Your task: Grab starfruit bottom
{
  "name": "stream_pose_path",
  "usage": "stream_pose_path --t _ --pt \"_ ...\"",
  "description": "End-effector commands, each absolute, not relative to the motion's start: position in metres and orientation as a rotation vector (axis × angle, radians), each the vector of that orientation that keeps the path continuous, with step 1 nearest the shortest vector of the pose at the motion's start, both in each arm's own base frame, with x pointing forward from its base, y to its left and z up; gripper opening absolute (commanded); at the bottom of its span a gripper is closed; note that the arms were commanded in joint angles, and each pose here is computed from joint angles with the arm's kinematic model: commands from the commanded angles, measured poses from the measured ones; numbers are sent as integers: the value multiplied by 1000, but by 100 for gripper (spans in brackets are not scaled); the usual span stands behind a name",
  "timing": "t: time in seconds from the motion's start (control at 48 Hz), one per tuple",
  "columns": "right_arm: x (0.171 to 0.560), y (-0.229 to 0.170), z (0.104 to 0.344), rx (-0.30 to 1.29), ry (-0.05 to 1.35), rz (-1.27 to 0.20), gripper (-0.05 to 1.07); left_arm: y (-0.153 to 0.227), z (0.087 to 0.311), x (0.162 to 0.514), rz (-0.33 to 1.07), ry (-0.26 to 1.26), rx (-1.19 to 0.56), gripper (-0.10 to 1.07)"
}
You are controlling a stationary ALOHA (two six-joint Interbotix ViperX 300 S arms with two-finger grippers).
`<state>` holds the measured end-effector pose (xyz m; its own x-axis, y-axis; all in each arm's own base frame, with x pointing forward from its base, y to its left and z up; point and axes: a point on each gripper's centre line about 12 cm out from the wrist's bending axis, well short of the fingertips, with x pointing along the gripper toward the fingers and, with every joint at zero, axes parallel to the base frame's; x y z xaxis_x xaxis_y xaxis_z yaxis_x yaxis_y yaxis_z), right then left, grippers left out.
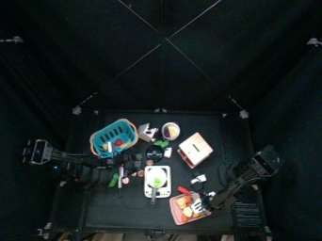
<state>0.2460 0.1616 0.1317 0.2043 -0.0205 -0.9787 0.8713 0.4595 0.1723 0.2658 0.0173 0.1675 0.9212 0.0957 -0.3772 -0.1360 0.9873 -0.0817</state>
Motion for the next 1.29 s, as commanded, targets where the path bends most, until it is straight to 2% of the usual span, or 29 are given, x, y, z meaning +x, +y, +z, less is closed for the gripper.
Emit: stream_pose_path --t 0.0,0.25,0.542,0.938,1.271 --pt "250 160 134 913 1197 -752 87 18 171 269 121 366 -106 92" --pt "249 157 127 905 1205 -773 84 18 171 268 121 368 -106 92" --pt "249 158 130 915 1203 -766 66 18 171 268 121 368 -106 92" --pt "255 152 162 930 1125 -697 65 18 171 268 121 368 -106 92" --pt "259 146 162 927 1104 -692 65 18 171 268 121 369 -106 92"
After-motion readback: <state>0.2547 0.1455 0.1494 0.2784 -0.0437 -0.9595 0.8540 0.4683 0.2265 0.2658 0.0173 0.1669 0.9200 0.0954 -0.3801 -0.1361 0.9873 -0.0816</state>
